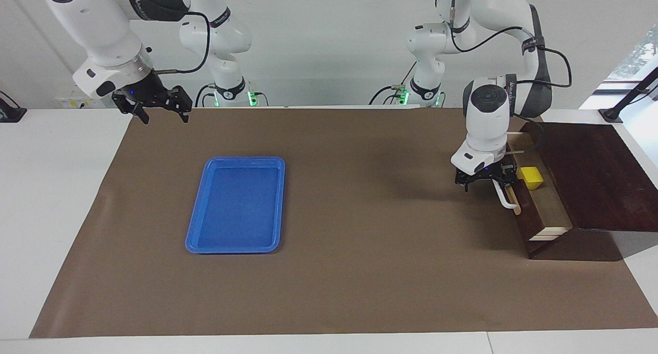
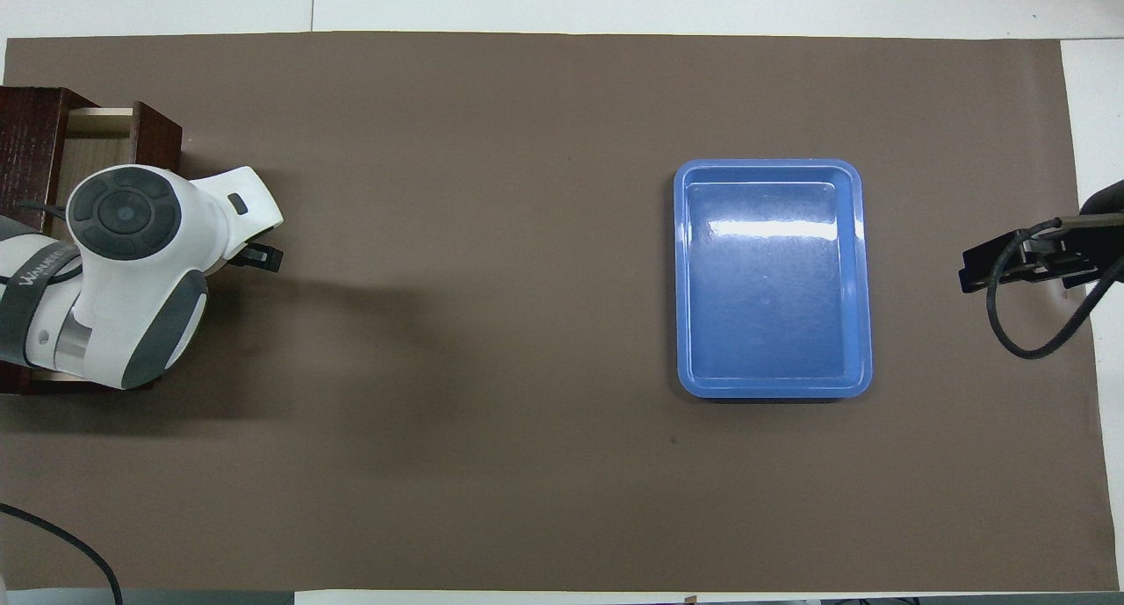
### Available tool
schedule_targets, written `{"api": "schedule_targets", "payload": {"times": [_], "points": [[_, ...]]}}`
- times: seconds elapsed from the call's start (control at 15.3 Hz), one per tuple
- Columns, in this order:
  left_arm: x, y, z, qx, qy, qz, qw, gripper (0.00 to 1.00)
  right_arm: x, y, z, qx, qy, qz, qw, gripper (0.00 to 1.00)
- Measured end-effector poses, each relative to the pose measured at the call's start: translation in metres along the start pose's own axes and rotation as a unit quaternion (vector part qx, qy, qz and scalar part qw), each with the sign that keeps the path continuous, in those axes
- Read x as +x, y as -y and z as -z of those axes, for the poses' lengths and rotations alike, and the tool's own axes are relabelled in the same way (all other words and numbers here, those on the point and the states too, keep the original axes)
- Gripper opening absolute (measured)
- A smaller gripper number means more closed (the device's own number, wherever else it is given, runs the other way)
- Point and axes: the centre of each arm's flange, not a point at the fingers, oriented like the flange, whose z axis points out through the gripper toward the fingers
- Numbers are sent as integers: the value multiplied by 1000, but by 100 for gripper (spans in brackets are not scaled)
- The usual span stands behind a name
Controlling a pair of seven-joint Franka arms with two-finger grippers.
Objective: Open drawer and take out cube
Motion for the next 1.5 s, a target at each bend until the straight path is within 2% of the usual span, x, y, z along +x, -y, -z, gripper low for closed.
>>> {"api": "schedule_targets", "payload": {"times": [0.33, 0.85, 1.05, 1.31, 1.5], "points": [[3, -36, 11, -1, 2, -20, 1000, 100, -1, 0, -2, 0, 2, 0, 1000, 100], [4, -43, 17, 2, 7, -26, 1000, 100, -1, -1, -3, 0, 3, -1, 1000, 100], [11, -38, 39, 6, 20, -19, 1000, 100, -1, -1, -3, 0, 3, -1, 1000, 100], [26, -33, 87, -30, 23, 15, 999, 100, -1, -1, -3, 0, 4, -1, 1000, 100], [32, -8, 117, -63, 27, 71, 995, 100, -2, -8, -3, 1, 3, -7, 1000, 100]]}}
